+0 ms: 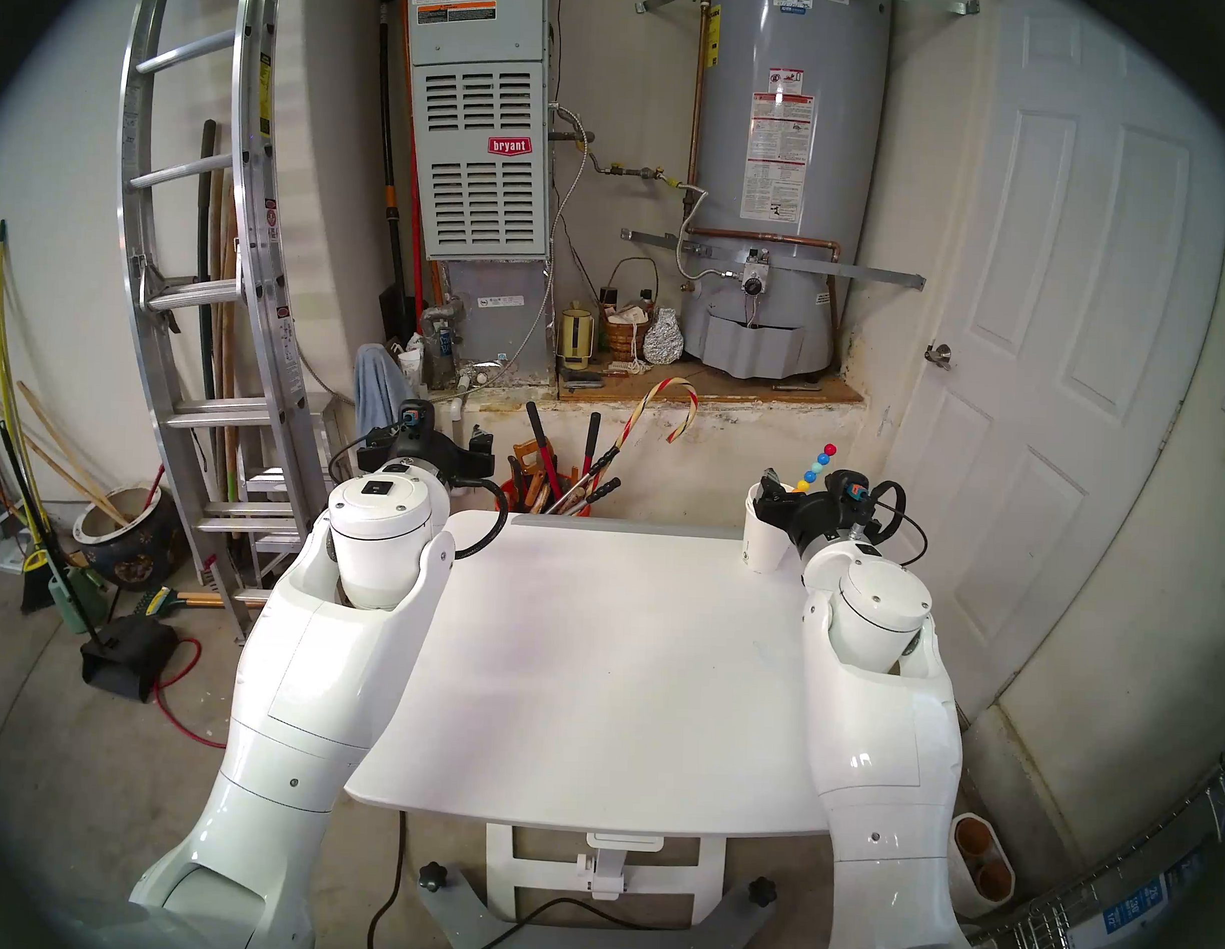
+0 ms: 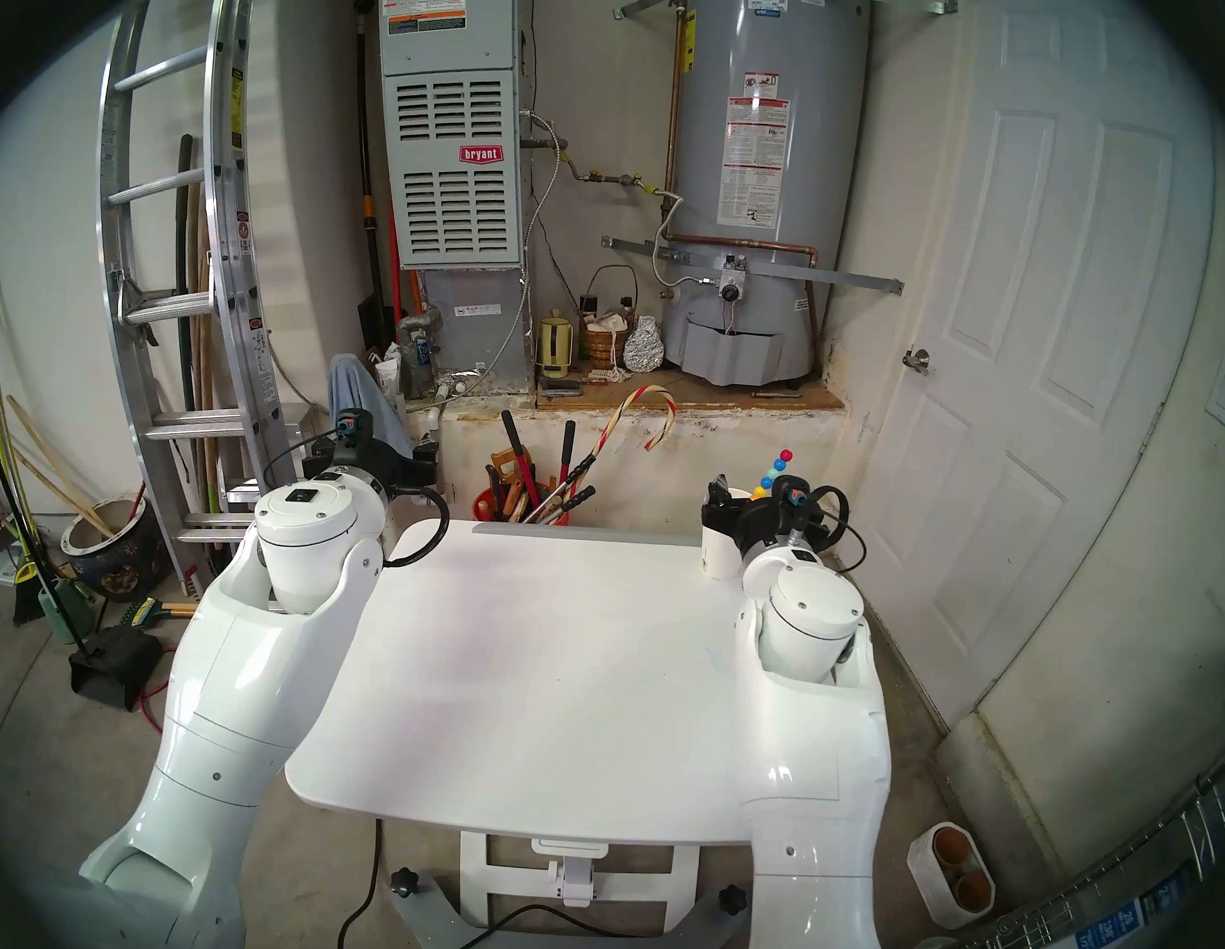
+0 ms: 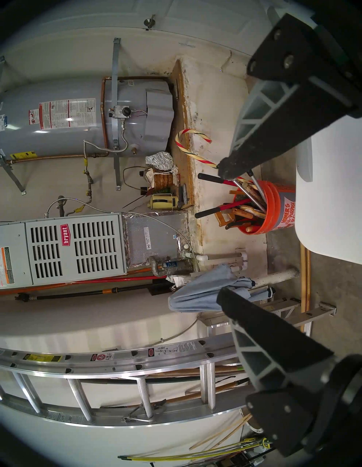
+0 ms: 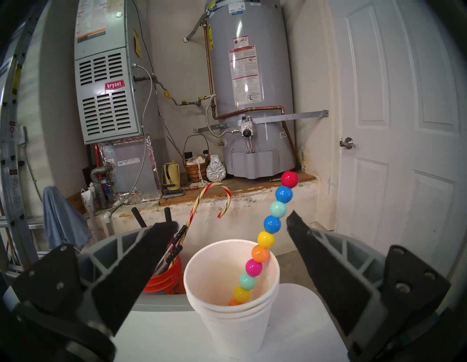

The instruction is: Switch the marker to another color

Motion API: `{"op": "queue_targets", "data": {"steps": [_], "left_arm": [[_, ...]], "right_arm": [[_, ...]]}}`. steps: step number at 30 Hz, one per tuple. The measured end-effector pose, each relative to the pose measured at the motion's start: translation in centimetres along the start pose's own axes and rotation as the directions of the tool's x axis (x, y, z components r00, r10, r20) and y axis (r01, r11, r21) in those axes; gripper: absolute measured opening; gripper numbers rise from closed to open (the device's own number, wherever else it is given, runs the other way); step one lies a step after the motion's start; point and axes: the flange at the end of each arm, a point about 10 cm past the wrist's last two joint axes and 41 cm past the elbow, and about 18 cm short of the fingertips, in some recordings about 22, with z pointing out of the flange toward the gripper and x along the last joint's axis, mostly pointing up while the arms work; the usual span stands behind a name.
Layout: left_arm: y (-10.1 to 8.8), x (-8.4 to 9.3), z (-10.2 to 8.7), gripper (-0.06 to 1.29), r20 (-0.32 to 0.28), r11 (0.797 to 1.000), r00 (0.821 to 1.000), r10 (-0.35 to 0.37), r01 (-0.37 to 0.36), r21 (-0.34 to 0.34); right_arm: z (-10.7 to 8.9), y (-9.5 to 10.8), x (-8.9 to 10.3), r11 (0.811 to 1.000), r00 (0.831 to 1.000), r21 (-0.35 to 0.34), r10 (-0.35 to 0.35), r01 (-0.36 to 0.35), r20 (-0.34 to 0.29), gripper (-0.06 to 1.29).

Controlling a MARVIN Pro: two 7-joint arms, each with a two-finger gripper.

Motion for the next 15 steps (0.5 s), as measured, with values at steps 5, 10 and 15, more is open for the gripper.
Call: {"op": "queue_targets", "data": {"steps": [5,10,15], "left_arm": [[0.0,0.0,0.0,1.23,0.000,1.000,1.000,0.000,0.000,0.000],[0.0,0.0,0.0,1.23,0.001,1.000,1.000,0.000,0.000,0.001],[0.0,-0.1,0.0,1.23,0.002,1.000,1.000,0.000,0.000,0.001]], "right_arm": [[-1.9,0.5,-0.1,0.999,0.999,0.037,-0.029,0.030,-0.021,1.22],[-4.0,2.2,-0.5,0.998,0.999,0.046,-0.049,0.050,-0.018,1.22],[-6.3,4.3,-0.7,0.996,0.997,0.050,-0.070,0.070,-0.014,1.22]]}}
